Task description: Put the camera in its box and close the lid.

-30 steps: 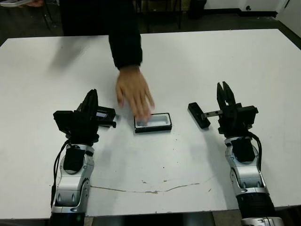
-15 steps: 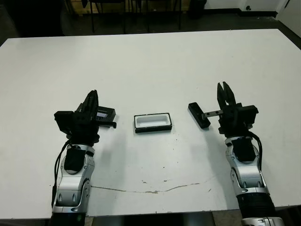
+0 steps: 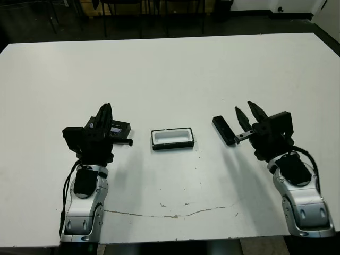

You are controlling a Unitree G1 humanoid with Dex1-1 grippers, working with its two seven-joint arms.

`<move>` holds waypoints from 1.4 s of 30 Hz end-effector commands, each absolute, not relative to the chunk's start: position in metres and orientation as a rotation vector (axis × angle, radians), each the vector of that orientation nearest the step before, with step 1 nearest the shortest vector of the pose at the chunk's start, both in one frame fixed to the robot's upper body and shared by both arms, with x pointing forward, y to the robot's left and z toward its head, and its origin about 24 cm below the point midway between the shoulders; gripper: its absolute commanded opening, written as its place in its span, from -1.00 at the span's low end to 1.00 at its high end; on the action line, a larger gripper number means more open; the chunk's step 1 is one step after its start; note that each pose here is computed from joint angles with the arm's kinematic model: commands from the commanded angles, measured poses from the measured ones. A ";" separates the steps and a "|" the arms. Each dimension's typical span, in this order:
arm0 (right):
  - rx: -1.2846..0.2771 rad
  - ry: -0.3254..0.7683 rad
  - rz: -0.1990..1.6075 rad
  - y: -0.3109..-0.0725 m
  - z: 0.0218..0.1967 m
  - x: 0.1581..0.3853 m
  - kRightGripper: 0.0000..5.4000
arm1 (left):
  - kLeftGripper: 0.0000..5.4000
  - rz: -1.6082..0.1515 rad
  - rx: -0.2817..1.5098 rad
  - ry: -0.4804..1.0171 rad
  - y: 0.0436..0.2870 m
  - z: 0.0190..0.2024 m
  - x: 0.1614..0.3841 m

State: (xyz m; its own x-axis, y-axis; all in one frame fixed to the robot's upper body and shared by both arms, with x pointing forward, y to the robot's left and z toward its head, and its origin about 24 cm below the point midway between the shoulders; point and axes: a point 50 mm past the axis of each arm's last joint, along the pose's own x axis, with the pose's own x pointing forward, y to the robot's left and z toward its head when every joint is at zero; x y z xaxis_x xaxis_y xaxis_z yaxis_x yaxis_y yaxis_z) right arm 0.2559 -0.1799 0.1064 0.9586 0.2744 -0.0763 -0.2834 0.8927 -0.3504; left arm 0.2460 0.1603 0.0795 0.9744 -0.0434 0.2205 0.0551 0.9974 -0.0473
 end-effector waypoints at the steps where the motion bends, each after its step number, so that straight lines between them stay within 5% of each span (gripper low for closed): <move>1: -0.365 0.098 0.311 -0.180 0.101 0.254 -0.20 | -1.00 -0.043 -0.032 -0.198 0.163 0.074 0.243; 20: -0.423 0.241 0.290 -0.175 0.083 0.265 0.99 | -1.00 -0.051 -0.022 -0.198 0.165 0.075 0.244; 42: -0.325 0.319 0.378 -0.181 0.055 0.269 0.99 | -1.00 -0.055 -0.026 -0.189 0.165 0.074 0.243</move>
State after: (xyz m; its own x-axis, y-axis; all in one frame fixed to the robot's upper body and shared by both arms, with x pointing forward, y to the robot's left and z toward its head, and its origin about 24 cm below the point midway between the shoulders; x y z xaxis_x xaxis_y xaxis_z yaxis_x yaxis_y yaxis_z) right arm 0.2710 -0.1786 0.0618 0.8884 0.3134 -0.3354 -0.4047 0.8795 -0.2503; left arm 0.2442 0.1626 0.0783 0.9744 -0.0506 0.2189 0.0604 0.9975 -0.0380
